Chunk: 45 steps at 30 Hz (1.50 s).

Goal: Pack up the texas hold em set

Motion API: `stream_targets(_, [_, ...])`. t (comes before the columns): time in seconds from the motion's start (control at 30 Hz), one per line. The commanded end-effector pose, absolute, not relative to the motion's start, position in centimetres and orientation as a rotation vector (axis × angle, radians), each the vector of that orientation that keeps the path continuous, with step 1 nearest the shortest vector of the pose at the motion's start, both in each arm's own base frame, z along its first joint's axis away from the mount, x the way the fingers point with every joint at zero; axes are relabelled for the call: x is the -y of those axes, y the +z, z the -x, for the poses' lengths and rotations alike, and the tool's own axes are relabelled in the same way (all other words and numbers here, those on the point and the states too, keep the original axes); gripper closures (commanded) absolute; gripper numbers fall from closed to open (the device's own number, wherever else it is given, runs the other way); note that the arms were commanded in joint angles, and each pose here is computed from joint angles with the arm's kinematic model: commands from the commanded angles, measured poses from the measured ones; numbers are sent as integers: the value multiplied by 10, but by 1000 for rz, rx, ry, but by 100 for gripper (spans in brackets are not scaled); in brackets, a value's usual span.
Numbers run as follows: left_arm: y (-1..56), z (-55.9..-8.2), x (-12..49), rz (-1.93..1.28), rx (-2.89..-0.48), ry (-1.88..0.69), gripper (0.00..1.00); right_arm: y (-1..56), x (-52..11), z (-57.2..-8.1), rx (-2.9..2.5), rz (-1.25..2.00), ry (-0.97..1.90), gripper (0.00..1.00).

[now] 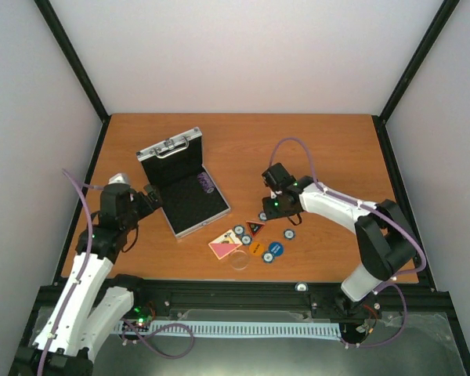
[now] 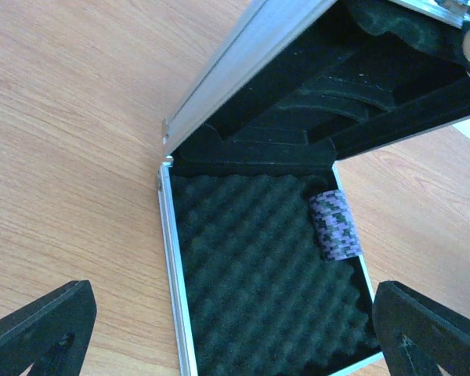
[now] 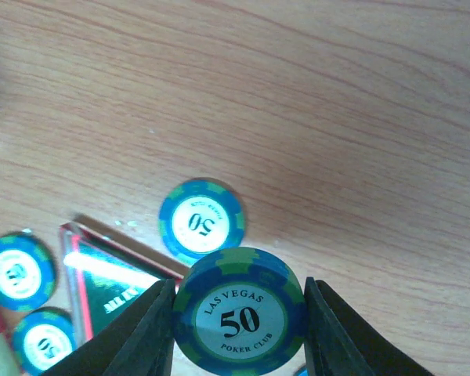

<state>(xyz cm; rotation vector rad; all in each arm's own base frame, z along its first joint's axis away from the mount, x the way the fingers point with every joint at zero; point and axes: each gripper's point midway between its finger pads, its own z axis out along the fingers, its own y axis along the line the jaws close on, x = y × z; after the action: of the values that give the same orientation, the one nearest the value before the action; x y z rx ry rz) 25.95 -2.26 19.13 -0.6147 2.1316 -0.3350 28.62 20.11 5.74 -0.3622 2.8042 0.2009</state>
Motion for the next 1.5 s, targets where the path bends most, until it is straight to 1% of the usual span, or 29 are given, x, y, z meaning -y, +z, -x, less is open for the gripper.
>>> stream_targets(0.0, [201, -259, 36, 543, -2129, -417, 0, 81, -222, -292, -2739, 359, 373, 84])
stream_targets(0.13, [196, -259, 48, 504, -2143, -492, 0, 95, -241, -293, -2692, 371, 524, 85])
stream_targets(0.33, [186, -253, 62, 435, -2168, -572, 1, 110, -255, -295, -2651, 380, 629, 85])
stream_targets(0.5, [178, -246, 70, 403, -2165, -634, 4, 124, -271, -303, -2615, 361, 725, 85])
stream_targets(0.8, [180, -241, 76, 369, -2168, -645, 7, 146, -294, -309, -2556, 358, 886, 87])
stream_targets(1.07, [183, -244, 92, 281, -2189, -636, 12, 153, -299, -312, -2539, 360, 907, 86])
stream_targets(1.27, [182, -247, 112, 236, -2168, -652, 12, 160, -304, -312, -2520, 346, 955, 87])
stream_targets(1.47, [167, -247, 138, 170, -2197, -555, 12, 169, -312, -309, -2499, 297, 1061, 87])
